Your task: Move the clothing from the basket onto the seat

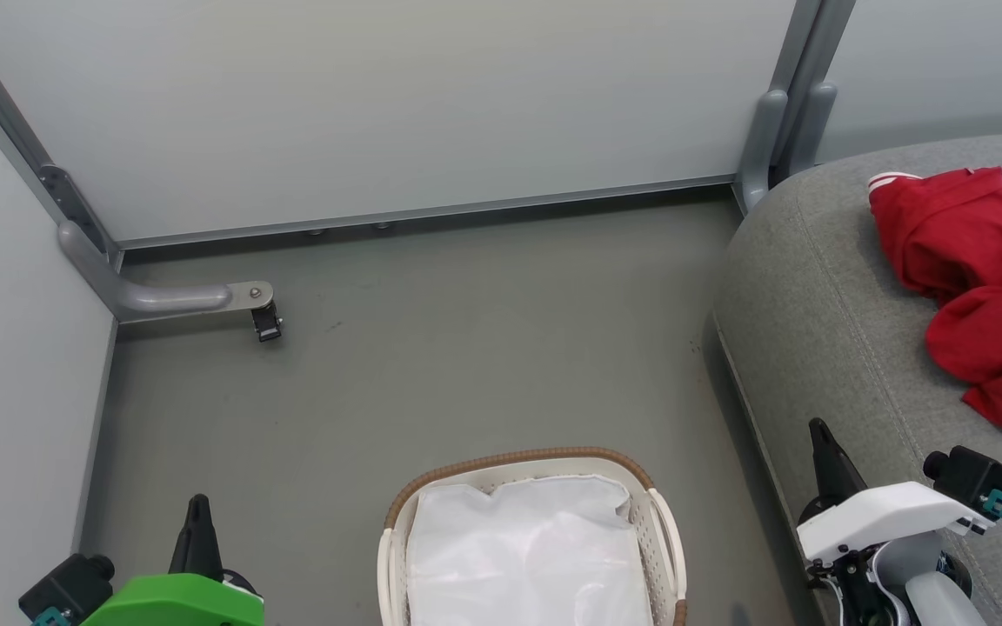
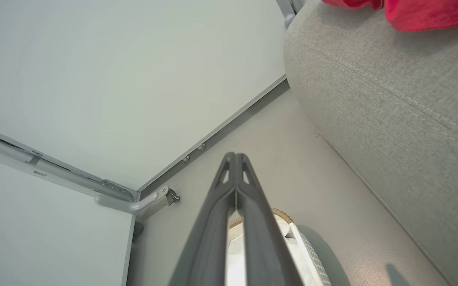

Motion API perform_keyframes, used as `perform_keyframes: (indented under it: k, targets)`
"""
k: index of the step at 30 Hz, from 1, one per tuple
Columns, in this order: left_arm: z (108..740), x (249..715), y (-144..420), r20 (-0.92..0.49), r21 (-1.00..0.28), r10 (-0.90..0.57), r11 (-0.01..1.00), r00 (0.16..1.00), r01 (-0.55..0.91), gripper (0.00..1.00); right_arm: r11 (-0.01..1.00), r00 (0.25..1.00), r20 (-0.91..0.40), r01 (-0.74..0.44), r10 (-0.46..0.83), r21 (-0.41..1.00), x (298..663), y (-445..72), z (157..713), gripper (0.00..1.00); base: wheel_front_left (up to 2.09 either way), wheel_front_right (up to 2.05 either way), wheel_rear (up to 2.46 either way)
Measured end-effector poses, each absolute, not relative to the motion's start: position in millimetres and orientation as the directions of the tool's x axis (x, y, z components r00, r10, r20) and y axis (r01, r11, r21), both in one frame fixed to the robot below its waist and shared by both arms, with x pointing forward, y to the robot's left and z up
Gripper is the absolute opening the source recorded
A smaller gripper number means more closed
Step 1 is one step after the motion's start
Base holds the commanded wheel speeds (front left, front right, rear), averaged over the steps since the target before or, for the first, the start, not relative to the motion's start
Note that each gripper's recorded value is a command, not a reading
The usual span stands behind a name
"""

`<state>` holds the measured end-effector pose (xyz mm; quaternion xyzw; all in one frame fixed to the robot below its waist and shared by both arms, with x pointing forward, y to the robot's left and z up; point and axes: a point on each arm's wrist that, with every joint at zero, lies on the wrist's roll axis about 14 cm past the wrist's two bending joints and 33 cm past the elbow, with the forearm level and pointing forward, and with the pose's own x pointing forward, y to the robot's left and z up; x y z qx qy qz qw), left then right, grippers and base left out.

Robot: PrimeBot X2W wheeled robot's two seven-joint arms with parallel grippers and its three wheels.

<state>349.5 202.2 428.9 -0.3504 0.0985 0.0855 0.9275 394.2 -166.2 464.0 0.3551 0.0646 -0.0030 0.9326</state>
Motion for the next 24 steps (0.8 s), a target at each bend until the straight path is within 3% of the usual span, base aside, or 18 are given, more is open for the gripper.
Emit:
perform_keyframes:
  k: [24]
  targets:
    - [450, 364, 202, -0.196, -0.838, 0.066, 0.507, 0.978, -0.202, 0.0, 0.516, 0.994, -0.11, 0.088, 0.012, 0.852, 393, -179, 475, 0.0, 0.0, 0.0, 0.0]
